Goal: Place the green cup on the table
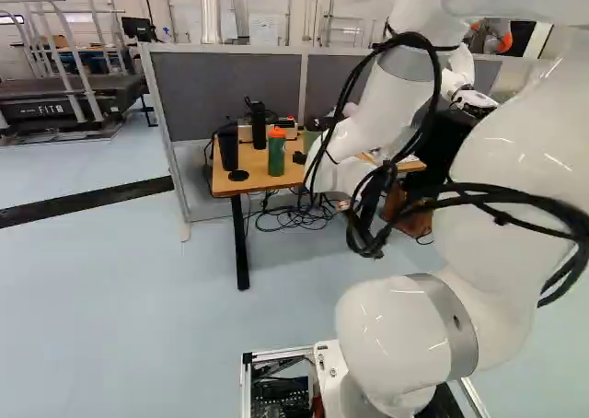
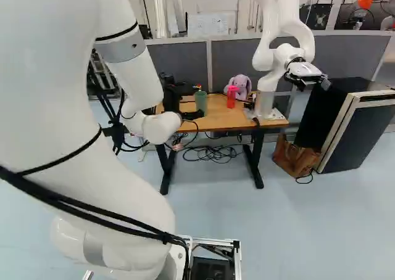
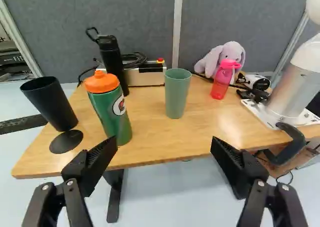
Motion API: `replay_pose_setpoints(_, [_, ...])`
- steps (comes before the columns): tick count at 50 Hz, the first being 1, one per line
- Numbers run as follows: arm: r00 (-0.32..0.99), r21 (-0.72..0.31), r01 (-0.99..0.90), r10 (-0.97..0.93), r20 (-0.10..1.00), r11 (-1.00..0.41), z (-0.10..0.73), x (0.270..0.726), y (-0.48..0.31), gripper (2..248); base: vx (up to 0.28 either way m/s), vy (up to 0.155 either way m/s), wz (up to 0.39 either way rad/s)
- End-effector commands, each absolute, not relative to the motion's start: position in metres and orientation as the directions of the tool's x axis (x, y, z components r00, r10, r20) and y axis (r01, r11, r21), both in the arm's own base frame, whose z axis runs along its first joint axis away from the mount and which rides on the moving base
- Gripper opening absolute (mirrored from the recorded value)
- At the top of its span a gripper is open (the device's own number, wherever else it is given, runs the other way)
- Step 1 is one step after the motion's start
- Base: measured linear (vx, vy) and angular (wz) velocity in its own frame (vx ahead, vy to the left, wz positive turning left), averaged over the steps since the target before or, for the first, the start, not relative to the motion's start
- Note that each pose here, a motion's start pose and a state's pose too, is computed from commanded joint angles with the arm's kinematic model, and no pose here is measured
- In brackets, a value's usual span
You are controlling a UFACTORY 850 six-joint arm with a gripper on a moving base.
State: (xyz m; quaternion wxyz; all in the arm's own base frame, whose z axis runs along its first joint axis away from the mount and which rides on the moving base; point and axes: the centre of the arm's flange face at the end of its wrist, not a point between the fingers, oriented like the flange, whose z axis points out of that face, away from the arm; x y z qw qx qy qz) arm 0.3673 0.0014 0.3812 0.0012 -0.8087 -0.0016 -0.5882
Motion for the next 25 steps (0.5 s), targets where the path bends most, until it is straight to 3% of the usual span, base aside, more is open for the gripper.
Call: replay_pose_setpoints(25, [0.319,0.0,0.002,0.001,0.948,-1.0,0.375,0.309,0.0,247,0.0,0.0,0.0])
